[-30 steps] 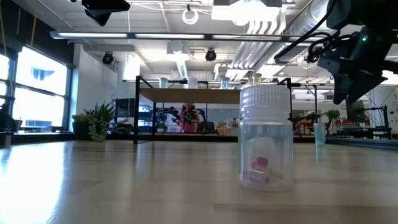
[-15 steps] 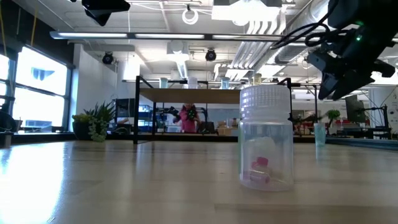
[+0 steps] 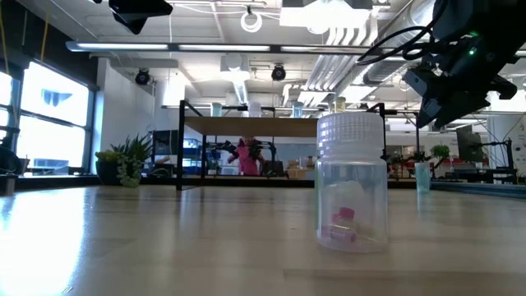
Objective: Pick and place medicine bottles onto shelf by color
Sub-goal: Put the top green pill bottle on the shelf aligned with the other green pill bottle
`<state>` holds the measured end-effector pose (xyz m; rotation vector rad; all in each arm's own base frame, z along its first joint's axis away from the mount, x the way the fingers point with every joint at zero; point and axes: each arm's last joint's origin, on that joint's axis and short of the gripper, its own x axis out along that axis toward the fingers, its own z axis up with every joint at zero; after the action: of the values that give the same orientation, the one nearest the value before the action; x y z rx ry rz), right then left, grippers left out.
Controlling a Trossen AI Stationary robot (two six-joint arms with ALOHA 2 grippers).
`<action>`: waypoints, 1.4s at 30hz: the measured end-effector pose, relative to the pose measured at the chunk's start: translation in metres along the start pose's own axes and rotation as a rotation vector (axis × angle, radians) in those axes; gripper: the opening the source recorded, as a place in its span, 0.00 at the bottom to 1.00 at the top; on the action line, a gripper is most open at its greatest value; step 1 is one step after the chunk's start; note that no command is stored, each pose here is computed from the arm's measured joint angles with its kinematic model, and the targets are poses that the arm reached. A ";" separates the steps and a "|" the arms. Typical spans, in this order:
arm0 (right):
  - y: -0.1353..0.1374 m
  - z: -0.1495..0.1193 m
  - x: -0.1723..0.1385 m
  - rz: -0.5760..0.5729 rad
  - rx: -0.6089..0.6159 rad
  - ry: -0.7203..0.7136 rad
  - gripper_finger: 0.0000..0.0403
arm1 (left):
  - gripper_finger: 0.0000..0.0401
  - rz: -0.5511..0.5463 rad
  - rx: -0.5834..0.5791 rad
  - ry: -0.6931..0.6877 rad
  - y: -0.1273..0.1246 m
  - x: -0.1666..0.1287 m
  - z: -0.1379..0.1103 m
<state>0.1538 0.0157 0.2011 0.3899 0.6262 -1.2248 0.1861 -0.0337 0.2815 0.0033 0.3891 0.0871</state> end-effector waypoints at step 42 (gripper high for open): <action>-0.030 -0.013 0.046 -0.020 0.198 0.078 0.52 | 0.46 0.001 0.003 0.008 -0.001 0.002 -0.001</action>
<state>0.1312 -0.0201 0.1640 0.6001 0.5782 -1.3002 0.1878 -0.0341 0.2799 0.0056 0.3972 0.0875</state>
